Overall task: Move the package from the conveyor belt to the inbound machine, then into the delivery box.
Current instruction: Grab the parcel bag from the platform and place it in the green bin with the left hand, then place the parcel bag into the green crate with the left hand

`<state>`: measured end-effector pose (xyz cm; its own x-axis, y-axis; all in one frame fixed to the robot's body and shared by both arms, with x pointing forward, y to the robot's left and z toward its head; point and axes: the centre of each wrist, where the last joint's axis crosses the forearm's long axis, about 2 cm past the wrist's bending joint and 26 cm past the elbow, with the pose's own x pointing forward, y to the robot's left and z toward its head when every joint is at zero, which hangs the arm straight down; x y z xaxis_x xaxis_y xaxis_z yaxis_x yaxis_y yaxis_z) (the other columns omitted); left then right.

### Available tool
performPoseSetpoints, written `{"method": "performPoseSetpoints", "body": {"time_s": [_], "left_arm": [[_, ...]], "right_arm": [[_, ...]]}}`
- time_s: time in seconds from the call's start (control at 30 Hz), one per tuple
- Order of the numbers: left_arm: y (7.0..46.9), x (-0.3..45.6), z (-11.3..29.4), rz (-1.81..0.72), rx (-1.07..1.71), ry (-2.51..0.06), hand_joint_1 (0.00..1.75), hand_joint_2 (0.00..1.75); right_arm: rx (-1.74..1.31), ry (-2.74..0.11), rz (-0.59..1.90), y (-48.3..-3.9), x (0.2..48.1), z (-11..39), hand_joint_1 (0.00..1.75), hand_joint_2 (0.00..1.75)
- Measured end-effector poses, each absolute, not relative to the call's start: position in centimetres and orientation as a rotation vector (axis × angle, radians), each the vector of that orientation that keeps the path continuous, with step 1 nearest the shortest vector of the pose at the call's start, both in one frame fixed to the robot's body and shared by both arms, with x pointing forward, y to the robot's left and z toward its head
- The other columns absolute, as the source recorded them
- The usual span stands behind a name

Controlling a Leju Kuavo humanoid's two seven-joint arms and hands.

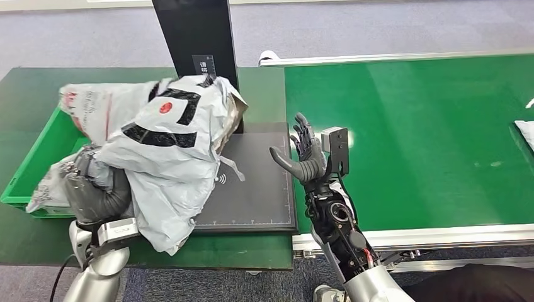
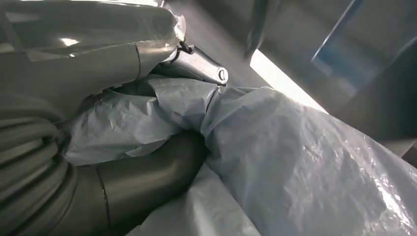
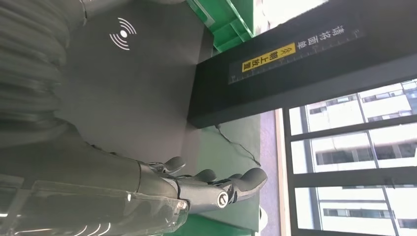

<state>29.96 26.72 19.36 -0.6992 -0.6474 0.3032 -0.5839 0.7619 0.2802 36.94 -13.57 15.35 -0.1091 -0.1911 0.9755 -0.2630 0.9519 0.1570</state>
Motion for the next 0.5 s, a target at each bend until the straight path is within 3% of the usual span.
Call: {"method": "performPoseSetpoints", "body": {"time_s": [0.27,0.5], "left_arm": [[29.2,29.6,25.3,-0.537,1.644,-2.53,1.75,1.75],[32.5,33.8,27.3,-0.492,1.87,-2.258,1.75,1.75]], "right_arm": [[0.33,-1.687,0.084,-13.3,36.7,14.7,0.0,1.75],[0.309,-1.694,0.105,-13.2,36.6,14.4,0.0,1.75]]}}
